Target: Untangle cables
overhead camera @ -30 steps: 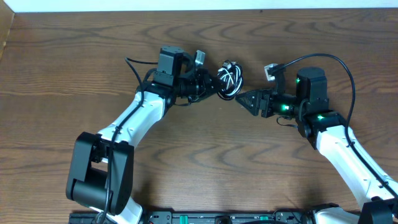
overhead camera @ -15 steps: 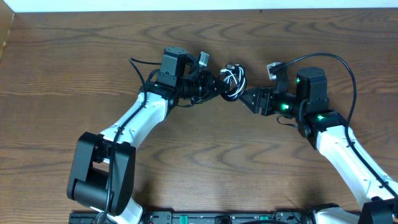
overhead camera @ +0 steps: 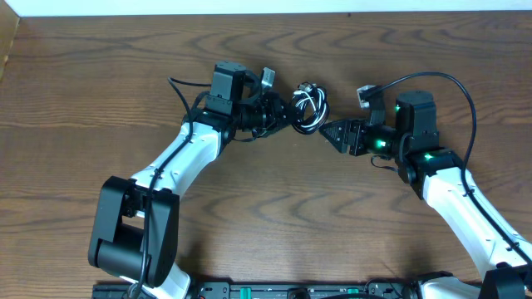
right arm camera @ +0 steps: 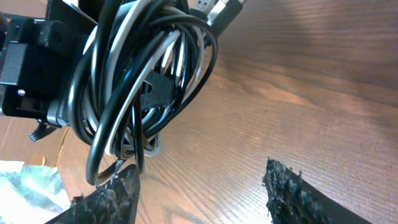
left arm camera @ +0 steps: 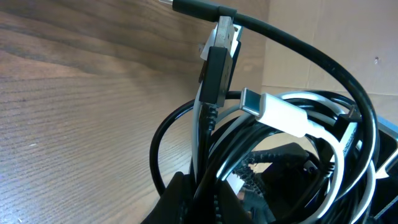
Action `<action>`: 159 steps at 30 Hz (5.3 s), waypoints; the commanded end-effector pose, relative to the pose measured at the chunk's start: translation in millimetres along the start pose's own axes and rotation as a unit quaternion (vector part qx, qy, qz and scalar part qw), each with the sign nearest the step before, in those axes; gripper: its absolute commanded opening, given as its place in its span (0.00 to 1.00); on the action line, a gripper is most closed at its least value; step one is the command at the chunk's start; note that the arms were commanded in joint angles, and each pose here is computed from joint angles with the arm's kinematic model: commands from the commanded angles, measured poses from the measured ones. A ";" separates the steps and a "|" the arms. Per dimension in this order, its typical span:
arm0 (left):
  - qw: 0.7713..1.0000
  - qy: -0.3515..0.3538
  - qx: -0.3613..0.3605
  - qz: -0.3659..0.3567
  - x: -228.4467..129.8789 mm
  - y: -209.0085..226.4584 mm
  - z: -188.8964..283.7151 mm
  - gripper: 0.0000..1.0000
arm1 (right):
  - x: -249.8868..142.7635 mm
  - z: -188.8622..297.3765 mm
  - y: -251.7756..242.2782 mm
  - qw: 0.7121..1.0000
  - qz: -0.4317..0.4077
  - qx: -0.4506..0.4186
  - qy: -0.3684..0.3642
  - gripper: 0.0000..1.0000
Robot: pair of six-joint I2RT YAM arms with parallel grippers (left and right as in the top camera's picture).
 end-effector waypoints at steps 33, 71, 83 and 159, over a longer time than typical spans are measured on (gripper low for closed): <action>0.999 0.009 -0.014 -0.044 -9.6 -17.8 -9.5 0.08 | -41.6 37.2 -100.4 0.936 -0.136 -0.323 0.021 0.01; 0.882 -0.040 0.356 -0.308 28.2 60.3 37.4 0.66 | -24.3 36.8 -105.0 0.943 -0.032 -0.331 0.010 0.55; 0.866 -0.035 0.305 -0.395 16.5 49.9 -52.1 0.68 | -30.7 47.2 -116.4 0.927 -0.039 -0.373 0.018 0.58; 0.950 0.045 0.028 -0.307 -34.1 -51.5 -10.6 0.16 | -20.3 9.9 -52.8 0.985 0.089 -0.145 0.041 0.01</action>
Point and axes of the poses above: each gripper's point midway between its finger pads, its own z axis back along the fingers, its own y axis along the line the jaws close on, x = y × z, the point moved 1 cm from there along z, back along the fingers, and after that the axes turned 4 degrees about z, right-handed, at the moved point
